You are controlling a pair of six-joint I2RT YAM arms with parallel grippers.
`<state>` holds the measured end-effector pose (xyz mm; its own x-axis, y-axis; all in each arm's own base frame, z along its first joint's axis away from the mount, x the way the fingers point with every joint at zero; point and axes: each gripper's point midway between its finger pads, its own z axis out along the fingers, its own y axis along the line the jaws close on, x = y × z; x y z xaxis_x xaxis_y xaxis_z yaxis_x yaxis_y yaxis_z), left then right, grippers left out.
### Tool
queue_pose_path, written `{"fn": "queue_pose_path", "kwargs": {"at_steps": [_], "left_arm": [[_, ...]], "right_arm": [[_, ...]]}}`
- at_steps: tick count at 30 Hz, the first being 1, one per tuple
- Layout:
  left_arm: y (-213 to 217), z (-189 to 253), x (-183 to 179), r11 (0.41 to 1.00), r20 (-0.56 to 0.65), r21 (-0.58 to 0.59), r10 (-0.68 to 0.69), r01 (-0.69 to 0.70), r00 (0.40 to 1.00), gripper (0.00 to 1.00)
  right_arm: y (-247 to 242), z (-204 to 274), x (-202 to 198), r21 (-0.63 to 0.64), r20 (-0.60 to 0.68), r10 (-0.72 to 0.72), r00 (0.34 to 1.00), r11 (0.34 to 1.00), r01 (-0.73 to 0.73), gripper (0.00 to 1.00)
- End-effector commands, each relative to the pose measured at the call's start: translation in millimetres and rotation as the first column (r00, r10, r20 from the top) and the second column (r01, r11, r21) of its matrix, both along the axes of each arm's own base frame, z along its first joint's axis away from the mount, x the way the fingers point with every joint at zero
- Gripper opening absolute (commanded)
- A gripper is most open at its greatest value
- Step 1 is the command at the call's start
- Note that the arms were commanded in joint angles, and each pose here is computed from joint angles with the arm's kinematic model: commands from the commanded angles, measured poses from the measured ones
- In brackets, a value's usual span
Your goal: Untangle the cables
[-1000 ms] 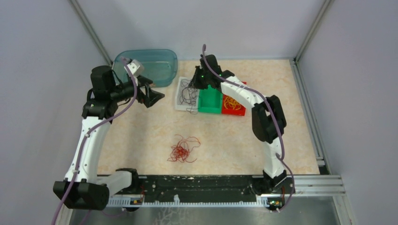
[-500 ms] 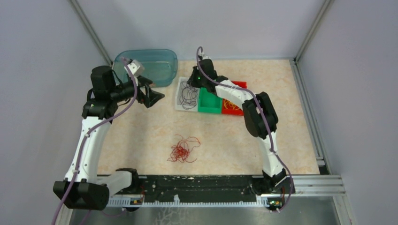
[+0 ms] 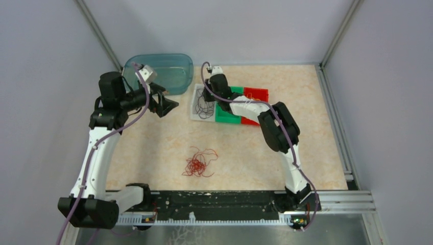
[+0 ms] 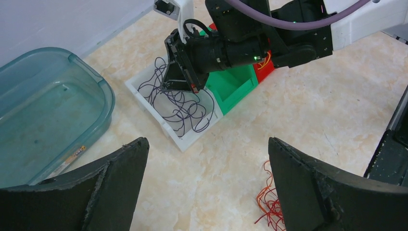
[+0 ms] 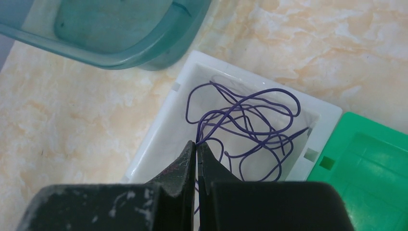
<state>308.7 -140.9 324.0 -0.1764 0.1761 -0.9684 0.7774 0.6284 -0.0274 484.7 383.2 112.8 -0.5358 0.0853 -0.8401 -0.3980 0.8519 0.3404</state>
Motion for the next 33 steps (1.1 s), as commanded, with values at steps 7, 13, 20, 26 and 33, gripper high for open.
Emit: {"fn": "queue_pose_path", "kwargs": {"at_steps": [7, 13, 20, 26, 33], "left_arm": [[2.2, 9.5, -2.0, 1.000, 0.027, 0.014, 0.010, -0.010, 1.000, 0.99], [5.4, 18.0, 0.0, 0.999, 0.063, 0.016, 0.032, -0.033, 0.998, 0.99], [13.8, 32.0, 2.6, 0.996, 0.092, 0.005, 0.087, -0.088, 0.992, 0.99], [33.9, 42.3, 16.2, 0.990, 0.103, -0.023, 0.142, -0.141, 0.984, 0.99], [51.8, 60.3, 22.3, 0.983, 0.104, -0.075, 0.174, -0.167, 0.979, 0.99]], "right_arm": [[3.2, -1.1, 14.0, -0.158, 0.123, -0.008, 0.992, 0.987, 0.027, 0.00], [5.0, -18.4, 8.2, -0.289, 0.141, 0.003, 0.990, 0.956, 0.038, 0.00], [8.9, -26.4, 10.5, -0.334, 0.123, -0.028, 0.992, 0.940, 0.068, 0.08], [21.0, 12.2, 7.7, -0.315, 0.210, -0.013, 0.978, 0.946, 0.080, 0.35], [26.1, 91.8, 1.4, -0.242, 0.321, -0.015, 0.947, 0.965, 0.098, 0.44]]}}
